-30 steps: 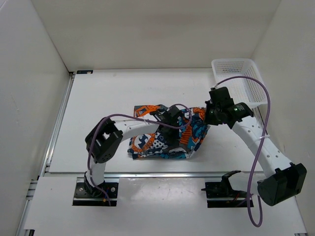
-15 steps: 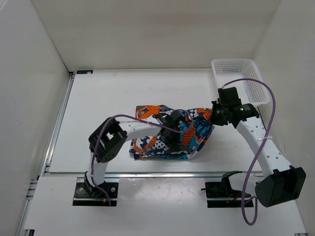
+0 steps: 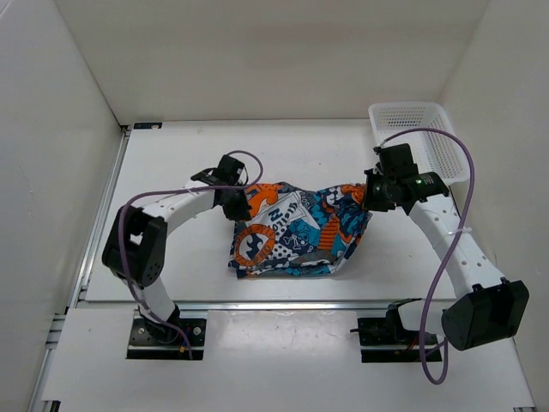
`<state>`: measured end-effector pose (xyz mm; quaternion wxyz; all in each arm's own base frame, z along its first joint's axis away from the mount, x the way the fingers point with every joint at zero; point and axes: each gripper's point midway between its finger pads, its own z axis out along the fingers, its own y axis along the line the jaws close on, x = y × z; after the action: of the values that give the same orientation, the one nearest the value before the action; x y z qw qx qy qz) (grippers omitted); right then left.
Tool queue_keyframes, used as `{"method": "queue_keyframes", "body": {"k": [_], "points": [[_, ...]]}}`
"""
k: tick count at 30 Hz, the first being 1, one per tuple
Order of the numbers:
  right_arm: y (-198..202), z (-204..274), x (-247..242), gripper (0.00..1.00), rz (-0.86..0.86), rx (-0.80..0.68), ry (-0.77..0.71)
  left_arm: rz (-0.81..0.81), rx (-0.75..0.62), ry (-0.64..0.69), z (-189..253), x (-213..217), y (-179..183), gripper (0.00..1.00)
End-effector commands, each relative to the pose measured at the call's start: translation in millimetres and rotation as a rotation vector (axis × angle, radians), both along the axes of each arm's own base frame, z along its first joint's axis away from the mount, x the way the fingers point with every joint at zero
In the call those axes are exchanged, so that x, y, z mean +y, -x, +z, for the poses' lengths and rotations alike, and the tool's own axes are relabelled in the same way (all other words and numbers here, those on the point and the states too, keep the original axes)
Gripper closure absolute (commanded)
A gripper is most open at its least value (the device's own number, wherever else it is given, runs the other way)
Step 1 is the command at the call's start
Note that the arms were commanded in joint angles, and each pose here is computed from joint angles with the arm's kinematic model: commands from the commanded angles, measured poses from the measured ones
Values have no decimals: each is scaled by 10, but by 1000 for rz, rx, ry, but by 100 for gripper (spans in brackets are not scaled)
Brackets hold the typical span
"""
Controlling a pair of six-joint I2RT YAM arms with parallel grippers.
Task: Fold and stack the shorts
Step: Fold the shorts
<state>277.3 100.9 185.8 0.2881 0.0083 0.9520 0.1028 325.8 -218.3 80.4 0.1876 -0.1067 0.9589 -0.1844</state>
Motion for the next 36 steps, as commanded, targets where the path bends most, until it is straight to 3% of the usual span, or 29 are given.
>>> {"method": "queue_keyframes", "body": {"k": [1, 9, 17, 28, 36], "points": [[-159, 237, 54, 100, 31, -72, -16, -4, 27, -85, -184, 179, 42, 90], [-198, 228, 58, 100, 46, -55, 1, 109, 109, -176, -560, 740, 100, 90], [-304, 266, 88, 100, 54, -59, 4, 16, 186, -129, -820, 549, 165, 90], [-319, 468, 1100, 100, 304, -64, 89, -18, 201, -100, -880, 490, 202, 90], [-214, 149, 2056, 100, 480, -2, 187, -1, 203, -92, -870, 577, 183, 90]]}}
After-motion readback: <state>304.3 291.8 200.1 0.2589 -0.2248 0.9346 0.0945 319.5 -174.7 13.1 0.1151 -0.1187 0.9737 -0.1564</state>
